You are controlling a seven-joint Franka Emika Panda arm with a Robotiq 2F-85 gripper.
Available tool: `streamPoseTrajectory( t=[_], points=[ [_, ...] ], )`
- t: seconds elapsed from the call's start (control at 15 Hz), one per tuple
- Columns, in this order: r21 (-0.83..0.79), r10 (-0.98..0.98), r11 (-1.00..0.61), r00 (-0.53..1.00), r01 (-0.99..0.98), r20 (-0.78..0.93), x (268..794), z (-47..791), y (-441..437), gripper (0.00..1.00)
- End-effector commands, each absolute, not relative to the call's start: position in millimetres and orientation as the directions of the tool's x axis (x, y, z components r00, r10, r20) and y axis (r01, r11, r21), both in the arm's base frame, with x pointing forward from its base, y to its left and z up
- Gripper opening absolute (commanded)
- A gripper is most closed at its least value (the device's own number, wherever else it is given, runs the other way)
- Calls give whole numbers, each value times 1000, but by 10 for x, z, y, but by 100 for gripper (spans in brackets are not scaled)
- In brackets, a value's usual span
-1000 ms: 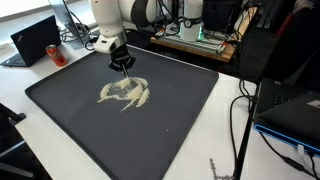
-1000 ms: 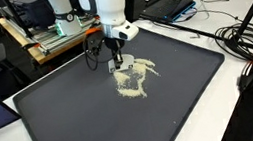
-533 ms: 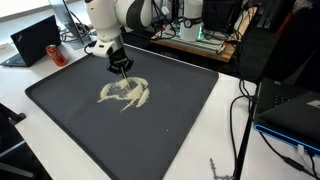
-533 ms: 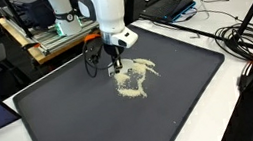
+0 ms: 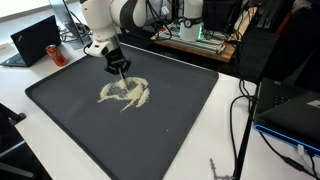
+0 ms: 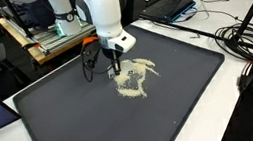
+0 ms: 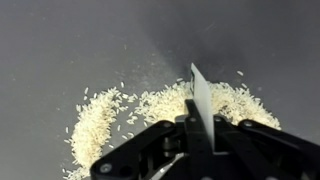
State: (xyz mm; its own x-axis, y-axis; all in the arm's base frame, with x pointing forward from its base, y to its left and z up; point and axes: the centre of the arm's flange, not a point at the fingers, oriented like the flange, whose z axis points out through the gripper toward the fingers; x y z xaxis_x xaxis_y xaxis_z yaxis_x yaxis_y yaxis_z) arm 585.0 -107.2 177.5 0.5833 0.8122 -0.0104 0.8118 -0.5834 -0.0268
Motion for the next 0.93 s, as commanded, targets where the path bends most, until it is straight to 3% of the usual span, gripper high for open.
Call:
streamPoseTrajectory(
  t=[0.0, 0.87],
  points=[
    [-41, 786, -617, 618, 786, 24, 5990, 1711, -1218, 1],
    [-70, 624, -779, 781, 624, 22, 6227, 1728, -1508, 1]
  ],
)
